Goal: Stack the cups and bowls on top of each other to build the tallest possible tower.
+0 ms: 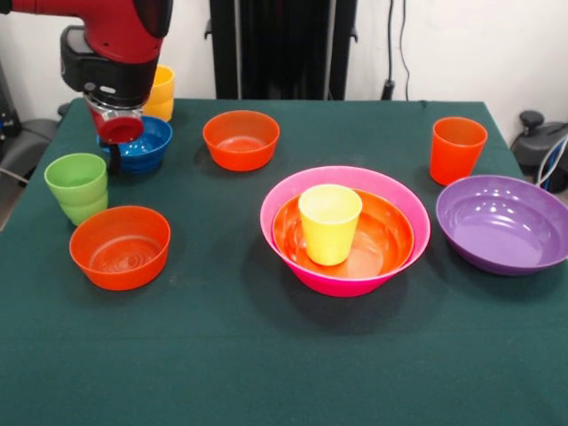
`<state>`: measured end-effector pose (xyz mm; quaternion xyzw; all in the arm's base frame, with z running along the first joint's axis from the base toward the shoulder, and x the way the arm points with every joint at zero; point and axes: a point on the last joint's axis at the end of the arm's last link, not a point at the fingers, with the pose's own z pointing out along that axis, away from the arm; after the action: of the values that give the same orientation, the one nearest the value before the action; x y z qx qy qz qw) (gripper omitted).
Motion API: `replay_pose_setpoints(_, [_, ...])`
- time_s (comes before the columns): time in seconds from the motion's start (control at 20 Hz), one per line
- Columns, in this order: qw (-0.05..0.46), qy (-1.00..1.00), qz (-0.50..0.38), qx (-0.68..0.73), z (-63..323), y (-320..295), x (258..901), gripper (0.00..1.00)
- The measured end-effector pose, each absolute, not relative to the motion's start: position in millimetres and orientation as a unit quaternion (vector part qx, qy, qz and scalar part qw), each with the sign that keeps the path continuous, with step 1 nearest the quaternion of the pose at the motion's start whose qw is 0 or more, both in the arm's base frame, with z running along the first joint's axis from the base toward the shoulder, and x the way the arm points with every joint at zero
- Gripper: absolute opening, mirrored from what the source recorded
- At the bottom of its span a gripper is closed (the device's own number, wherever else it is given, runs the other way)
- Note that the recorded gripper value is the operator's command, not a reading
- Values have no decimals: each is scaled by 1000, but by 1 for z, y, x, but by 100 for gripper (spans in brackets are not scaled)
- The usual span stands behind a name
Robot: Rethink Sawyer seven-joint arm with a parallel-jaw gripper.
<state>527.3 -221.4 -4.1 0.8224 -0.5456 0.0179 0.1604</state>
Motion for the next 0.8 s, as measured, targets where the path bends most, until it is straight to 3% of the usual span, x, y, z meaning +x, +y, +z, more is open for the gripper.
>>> replay_pose_setpoints(0.8, [125,-577,-57,805,-30,-187,513,100])
